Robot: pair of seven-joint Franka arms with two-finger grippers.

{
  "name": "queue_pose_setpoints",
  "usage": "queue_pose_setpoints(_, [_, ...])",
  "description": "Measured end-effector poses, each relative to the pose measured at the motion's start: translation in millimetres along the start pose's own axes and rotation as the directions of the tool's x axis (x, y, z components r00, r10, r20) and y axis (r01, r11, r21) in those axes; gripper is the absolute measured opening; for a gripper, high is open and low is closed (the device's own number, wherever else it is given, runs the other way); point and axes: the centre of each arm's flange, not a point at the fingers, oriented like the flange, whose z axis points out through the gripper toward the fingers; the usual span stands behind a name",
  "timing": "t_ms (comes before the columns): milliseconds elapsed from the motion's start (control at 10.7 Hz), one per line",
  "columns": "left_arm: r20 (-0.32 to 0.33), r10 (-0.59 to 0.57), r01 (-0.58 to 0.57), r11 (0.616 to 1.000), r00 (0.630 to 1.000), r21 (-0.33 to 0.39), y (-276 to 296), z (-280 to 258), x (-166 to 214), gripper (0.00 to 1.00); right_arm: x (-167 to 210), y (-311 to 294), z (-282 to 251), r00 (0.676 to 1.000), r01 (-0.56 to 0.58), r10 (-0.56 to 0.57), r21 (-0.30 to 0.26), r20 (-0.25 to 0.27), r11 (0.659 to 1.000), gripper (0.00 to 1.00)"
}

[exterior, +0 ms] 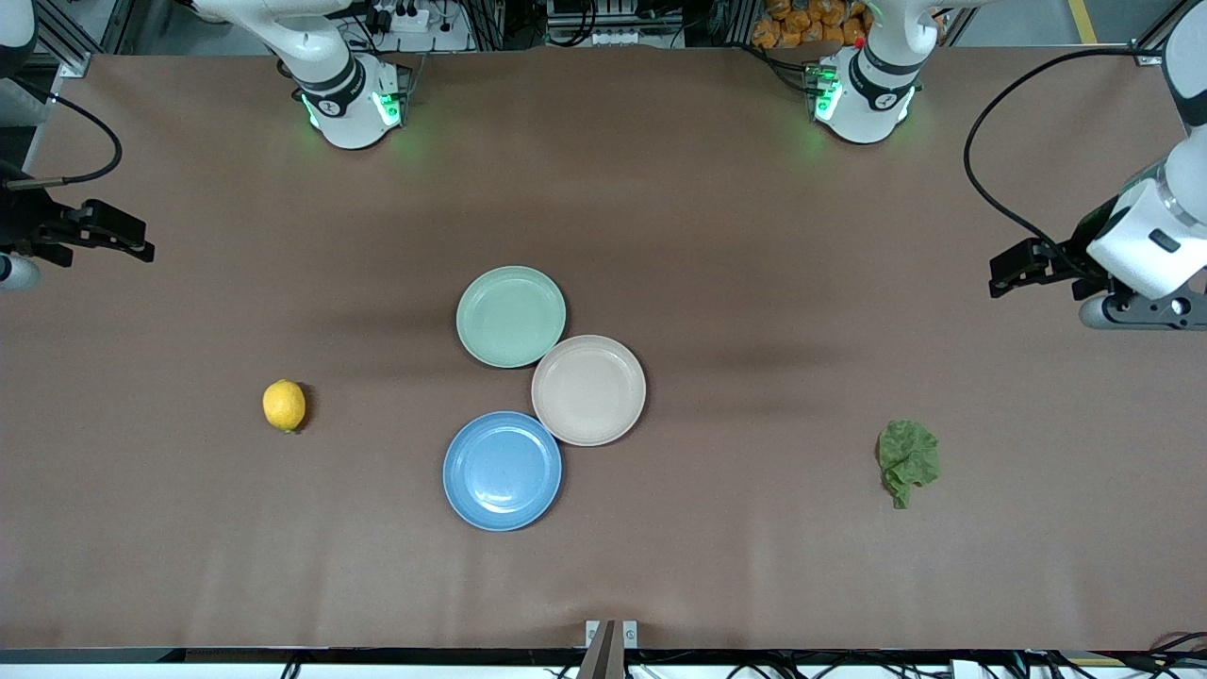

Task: Place lemon and lettuce in plates

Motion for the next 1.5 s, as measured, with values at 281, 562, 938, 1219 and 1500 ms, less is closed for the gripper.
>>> queue_pose_setpoints(281, [-0.008,0.007,-0.006,1.000,1.000,0.008,2.0,10.8,10.0,1.00,0.0,0.4,0.1,1.000,-0.001,0.001,0.000,0.000,1.000,1.00])
queue_pose_setpoints(562, [-0.040,0.007,-0.007,1.000,0.999,0.004,2.2,20.8,22.2,1.00,1.4,0.4,2.5,1.000,-0.001,0.001,0.000,0.005,1.000,1.00])
queue_pose_setpoints(938, [-0.035,0.004,-0.005,1.000,0.999,-0.011,2.4,44.3,35.5,1.00,2.6,6.5,11.9,1.000,-0.012,0.012,0.002,0.014,1.000,1.00])
queue_pose_setpoints(1219, [-0.058,0.005,-0.006,1.000,0.998,-0.015,3.5,72.2,44.6,1.00,8.4,11.8,42.6,1.000,-0.020,0.020,0.004,0.012,1.000,1.00])
queue_pose_setpoints(1500, [-0.043,0.006,-0.007,1.000,0.999,-0.018,4.1,99.3,52.5,1.00,12.6,11.5,85.5,0.999,-0.019,0.019,0.005,0.026,1.000,1.00])
